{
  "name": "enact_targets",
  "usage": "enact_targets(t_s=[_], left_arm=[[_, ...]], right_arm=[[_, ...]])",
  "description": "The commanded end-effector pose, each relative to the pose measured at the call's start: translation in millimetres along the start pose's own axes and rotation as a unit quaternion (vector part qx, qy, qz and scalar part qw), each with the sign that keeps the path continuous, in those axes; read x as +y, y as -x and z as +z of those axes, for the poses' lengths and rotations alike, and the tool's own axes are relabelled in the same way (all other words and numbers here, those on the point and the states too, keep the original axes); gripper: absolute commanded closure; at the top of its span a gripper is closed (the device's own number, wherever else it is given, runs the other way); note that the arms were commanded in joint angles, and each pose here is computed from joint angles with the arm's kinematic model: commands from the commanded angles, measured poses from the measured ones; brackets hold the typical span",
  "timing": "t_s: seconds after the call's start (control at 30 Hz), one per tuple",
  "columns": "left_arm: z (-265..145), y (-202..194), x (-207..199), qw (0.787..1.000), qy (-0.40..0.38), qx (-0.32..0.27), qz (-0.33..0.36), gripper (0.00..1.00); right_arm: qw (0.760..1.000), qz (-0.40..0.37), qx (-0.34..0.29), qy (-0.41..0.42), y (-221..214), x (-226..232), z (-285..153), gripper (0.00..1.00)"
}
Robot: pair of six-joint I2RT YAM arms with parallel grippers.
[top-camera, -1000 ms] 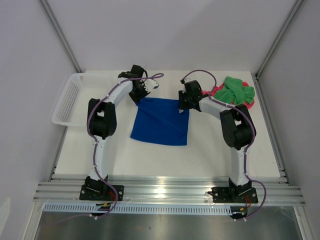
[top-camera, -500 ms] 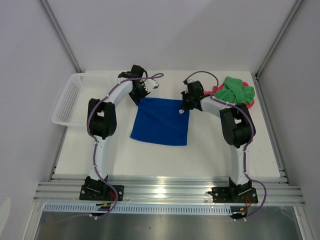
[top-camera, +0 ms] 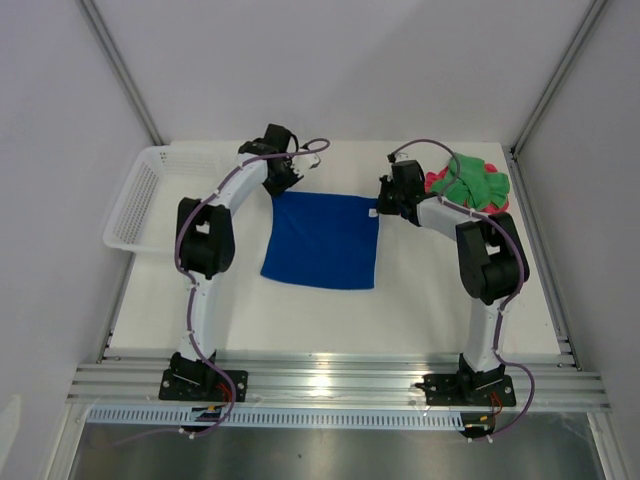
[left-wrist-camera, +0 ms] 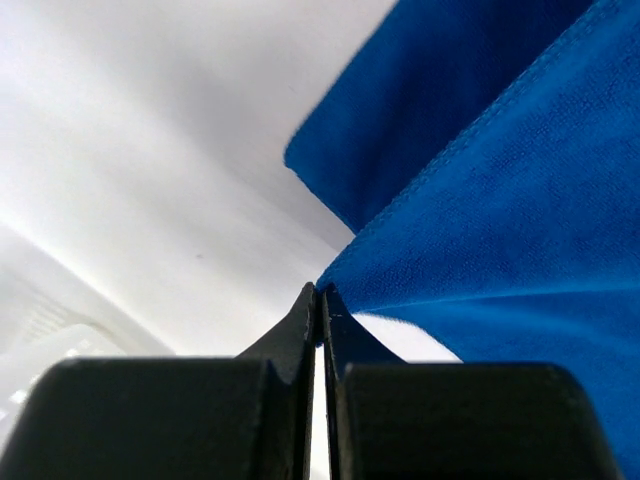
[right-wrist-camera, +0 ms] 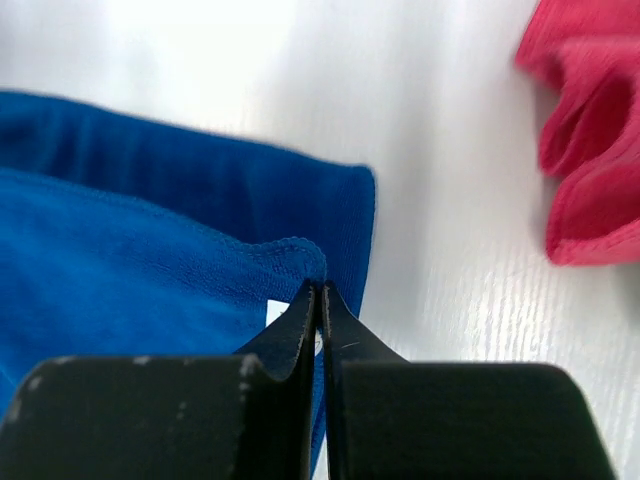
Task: Roll the towels
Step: Fold the towel
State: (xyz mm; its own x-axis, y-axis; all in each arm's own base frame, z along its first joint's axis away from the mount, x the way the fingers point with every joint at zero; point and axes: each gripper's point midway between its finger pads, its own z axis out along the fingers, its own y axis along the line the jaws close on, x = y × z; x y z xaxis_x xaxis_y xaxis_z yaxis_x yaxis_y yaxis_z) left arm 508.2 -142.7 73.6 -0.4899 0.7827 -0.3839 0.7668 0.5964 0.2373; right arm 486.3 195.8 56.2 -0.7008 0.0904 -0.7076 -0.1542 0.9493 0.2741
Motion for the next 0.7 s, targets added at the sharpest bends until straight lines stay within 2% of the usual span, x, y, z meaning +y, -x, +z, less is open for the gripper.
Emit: enact_targets(t_s=[0.0,0.3,0.67], left_arm=[[-26.2,27.2,22.8,0.998,0.064,-0.028,0.000,0.99],[-28.3,44.8,32.8,0.994,0.105,-0.037,0.004,0.99],[2.4,34.0,37.3,0.992,0.122,-0.006,0.016,0.97]], right_arm=[[0.998,0.005,-0.067,-0.009,41.5,-0.2,-16.2,1.00],[0.996,0.017,-0.079,-0.033,50.0,-11.7,-12.3,1.00],[0.998,0.019,-0.056,-0.031,39.0,-21.6,9.7,1.00]])
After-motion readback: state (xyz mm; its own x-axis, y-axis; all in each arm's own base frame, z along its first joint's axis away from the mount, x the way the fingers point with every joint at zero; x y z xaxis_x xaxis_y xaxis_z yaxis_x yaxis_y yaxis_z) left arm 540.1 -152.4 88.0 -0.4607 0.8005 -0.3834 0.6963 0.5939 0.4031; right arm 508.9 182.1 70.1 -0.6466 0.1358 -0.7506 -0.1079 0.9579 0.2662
